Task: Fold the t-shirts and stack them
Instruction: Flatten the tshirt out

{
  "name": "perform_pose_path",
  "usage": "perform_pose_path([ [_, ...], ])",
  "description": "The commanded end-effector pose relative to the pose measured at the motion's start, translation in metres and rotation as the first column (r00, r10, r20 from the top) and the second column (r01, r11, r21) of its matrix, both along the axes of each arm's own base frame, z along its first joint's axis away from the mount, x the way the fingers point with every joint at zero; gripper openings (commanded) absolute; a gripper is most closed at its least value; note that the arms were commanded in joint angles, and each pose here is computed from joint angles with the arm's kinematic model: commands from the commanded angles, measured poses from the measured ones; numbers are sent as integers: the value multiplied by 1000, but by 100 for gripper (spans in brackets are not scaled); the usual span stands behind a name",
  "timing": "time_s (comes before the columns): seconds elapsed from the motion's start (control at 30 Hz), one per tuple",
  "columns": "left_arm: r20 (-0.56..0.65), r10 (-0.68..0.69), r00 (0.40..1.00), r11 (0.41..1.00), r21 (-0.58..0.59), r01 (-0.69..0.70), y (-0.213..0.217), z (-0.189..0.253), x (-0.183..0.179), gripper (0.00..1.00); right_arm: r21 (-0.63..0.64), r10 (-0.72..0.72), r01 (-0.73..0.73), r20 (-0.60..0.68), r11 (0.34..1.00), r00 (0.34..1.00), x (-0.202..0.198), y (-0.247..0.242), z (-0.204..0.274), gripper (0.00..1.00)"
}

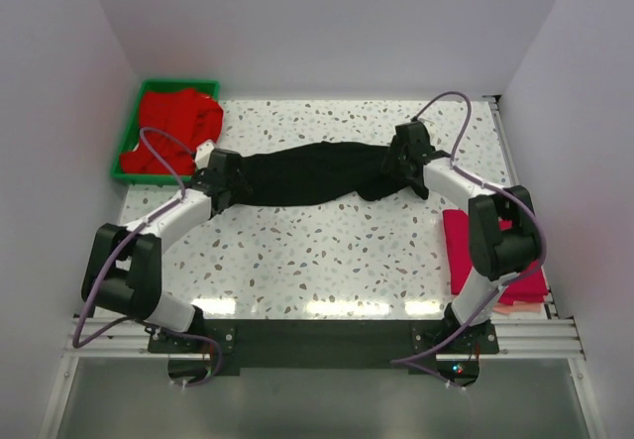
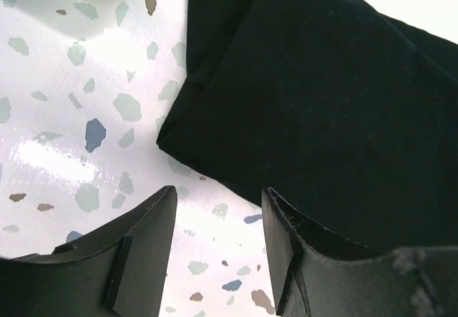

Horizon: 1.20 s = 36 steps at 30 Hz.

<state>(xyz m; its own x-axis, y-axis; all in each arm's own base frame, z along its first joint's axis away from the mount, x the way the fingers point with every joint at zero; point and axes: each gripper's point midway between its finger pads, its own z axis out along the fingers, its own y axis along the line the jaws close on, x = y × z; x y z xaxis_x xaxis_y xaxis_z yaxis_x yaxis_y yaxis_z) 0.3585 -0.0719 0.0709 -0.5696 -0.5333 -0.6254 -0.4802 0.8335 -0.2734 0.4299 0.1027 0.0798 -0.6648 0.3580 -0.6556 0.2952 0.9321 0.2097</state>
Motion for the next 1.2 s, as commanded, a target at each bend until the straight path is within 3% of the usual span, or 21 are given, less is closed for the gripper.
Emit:
perform_pose_path([
  [0.0,27,47,999,999,11,-48,11,-5,11,56,2,-43,43,69,999,997,27,0,14,57],
  [0.2,-17,40,999,999,12,-40,12,-25,13,55,-16,-58,59,77,998,995,29,-5,18,48],
  [0.4,-39,47,998,999,11,-47,10,-41,19,54,-28,-61,63,88,998,994,30,-9,28,29],
  [0.47,-39,47,998,999,13,-47,8,-42,27,53,-27,-57,59,91,998,994,30,-8,32,19],
  [0.57,-18,47,999,999,26,-47,9,-36,41,39,-28,-56,58,90,998,994,27,-11,40,3],
  [0.6,-17,42,999,998,38,-42,9,-34,44,25,-27,-56,59,96,998,994,27,-12,45,0],
  [0.7,-1,43,999,997,66,-43,13,-17,56,0,-25,-56,60,120,998,991,21,-18,66,0],
  [0.9,154,40,987,996,73,-52,21,61,54,0,-2,-66,67,191,998,979,-3,-42,122,0],
  [1.17,332,14,943,995,88,-46,37,161,13,0,1,-65,68,282,998,957,-45,-66,183,0],
])
